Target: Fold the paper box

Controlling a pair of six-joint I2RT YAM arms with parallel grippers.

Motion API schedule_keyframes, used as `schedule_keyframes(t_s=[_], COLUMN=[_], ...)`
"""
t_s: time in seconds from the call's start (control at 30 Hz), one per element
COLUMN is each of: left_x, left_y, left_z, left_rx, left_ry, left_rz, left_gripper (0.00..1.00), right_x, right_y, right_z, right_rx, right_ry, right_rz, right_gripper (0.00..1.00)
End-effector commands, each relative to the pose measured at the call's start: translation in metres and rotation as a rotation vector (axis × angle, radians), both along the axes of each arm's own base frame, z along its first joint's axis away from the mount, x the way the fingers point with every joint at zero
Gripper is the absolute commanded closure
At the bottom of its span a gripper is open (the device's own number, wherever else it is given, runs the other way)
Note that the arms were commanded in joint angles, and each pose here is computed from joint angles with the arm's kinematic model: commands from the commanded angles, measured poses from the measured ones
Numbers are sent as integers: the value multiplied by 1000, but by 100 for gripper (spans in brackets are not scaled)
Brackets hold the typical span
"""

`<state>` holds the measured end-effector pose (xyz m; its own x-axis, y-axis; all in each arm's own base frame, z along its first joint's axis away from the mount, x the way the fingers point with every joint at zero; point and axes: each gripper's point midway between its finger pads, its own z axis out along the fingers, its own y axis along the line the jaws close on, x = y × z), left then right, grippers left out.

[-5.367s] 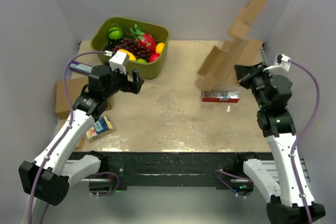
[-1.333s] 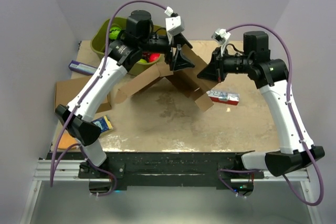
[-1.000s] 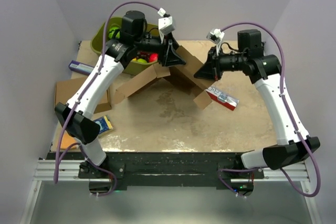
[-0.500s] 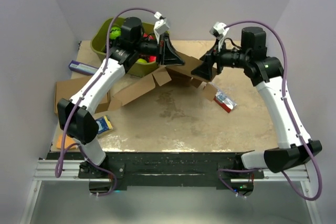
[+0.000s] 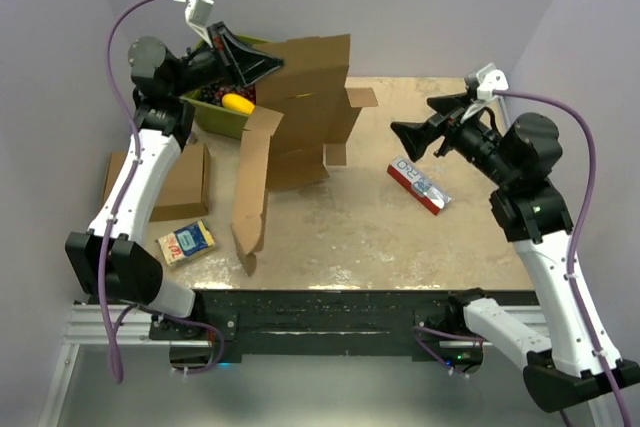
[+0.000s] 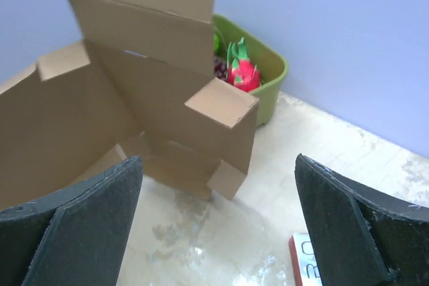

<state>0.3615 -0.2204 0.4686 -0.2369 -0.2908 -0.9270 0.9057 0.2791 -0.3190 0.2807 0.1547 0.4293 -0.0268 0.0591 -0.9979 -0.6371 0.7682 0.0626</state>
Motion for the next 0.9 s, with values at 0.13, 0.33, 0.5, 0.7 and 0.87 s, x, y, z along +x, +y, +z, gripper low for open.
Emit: schedule_keyframes(t_s=[0.13, 0.33, 0.5, 0.7, 0.87], left_x=[-11, -18, -25, -37, -48], left_y=[21, 25, 27, 31, 31], left_z=[14, 17, 15, 19, 22], left_rx=[-100, -114, -114, -137, -156], left_ry=[40, 56, 77, 90, 92], left_rz=[23, 8, 7, -2, -28], left_gripper=[100, 100, 100, 100, 100], right_x=[30, 45, 68, 80, 89], right_y=[5, 18, 35, 46, 54], right_z=[-67, -96, -112, -99, -93], right_rx=[147, 61, 3, -11, -35], right_ry=[79, -53, -95, -253, -345], right_rz=[-56, 25, 107, 161, 194], right_gripper=[4, 4, 14, 14, 14])
